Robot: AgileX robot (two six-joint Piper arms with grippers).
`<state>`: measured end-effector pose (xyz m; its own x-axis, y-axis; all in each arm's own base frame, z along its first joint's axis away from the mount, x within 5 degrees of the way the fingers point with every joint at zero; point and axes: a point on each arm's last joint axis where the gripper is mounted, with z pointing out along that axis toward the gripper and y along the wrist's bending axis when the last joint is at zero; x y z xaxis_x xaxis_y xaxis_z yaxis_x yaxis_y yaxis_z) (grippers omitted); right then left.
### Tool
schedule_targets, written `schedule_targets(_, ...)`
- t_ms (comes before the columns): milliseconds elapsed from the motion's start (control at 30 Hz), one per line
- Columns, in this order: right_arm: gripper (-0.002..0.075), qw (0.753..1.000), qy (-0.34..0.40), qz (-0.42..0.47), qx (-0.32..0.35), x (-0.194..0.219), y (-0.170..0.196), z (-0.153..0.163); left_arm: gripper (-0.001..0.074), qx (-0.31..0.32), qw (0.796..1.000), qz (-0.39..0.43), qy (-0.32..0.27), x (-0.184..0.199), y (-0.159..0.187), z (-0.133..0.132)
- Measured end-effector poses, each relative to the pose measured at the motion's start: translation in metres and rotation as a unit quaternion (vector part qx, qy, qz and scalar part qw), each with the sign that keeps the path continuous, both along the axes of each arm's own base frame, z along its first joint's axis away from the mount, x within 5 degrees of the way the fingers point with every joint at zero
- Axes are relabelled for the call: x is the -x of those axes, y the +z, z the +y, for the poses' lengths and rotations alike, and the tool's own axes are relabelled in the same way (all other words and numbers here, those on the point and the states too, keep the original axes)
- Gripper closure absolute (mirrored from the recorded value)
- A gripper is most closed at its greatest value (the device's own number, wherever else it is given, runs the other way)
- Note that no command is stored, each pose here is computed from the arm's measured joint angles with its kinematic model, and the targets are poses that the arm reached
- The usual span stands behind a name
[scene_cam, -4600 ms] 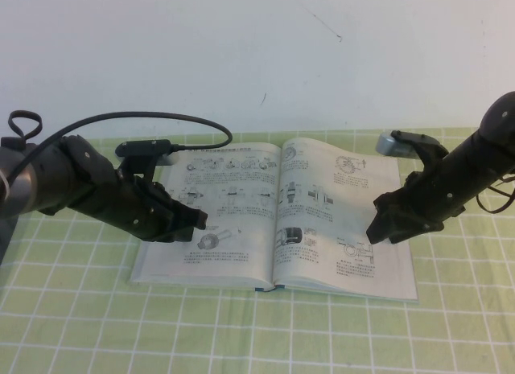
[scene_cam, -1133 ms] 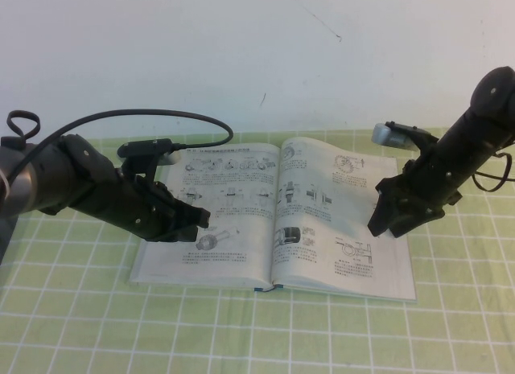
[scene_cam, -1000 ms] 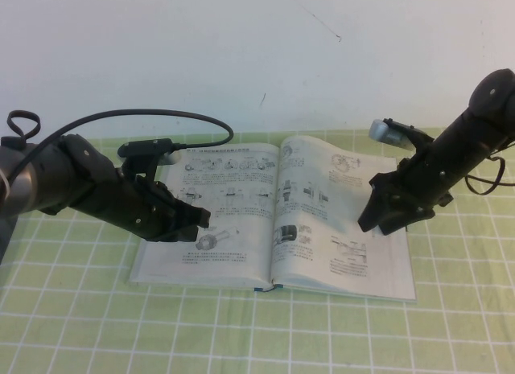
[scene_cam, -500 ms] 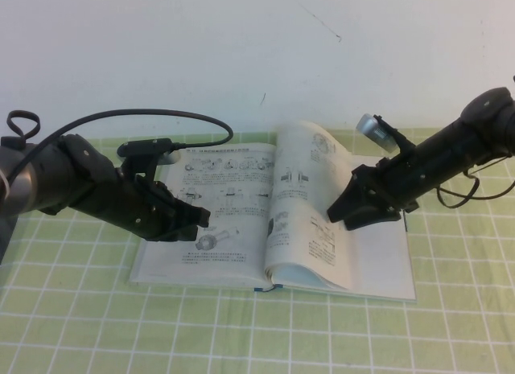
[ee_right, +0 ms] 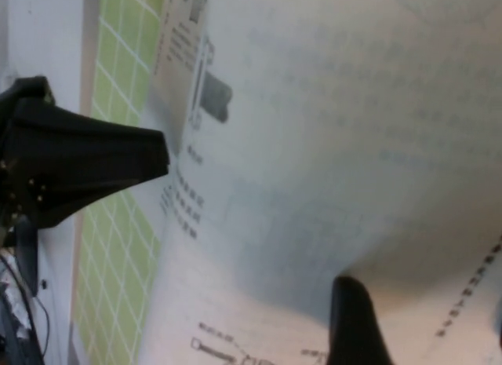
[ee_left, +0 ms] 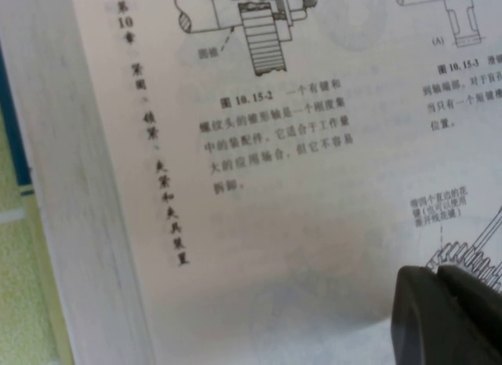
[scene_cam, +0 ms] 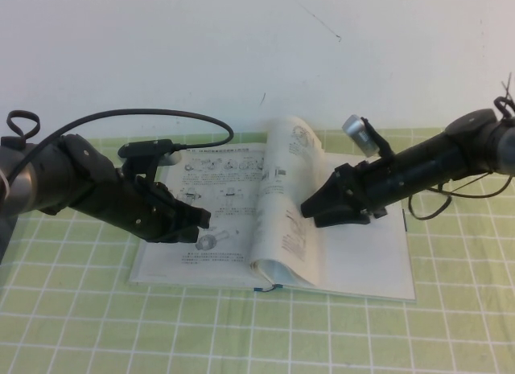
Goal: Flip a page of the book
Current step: Open the closed book
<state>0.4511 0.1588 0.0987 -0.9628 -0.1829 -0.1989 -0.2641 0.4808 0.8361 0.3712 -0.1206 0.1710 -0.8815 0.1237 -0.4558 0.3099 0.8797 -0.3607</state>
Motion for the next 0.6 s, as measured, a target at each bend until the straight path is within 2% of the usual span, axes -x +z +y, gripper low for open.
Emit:
schedule_targets(333, 0.0338, 0.994, 0.008, -0.041, -0.100, 0.001, -0.001, 0.023, 0.0739, 0.003, 1.000, 0.011, -0.008, 0.002, 0.000, -0.001)
schedule_targets(600, 0.0338, 0.997, 0.053, -0.044, -0.038, 0.007, -0.008, 0.019, 0.0739, 0.004, 1.000, 0.015, -0.011, 0.003, -0.001, -0.001)
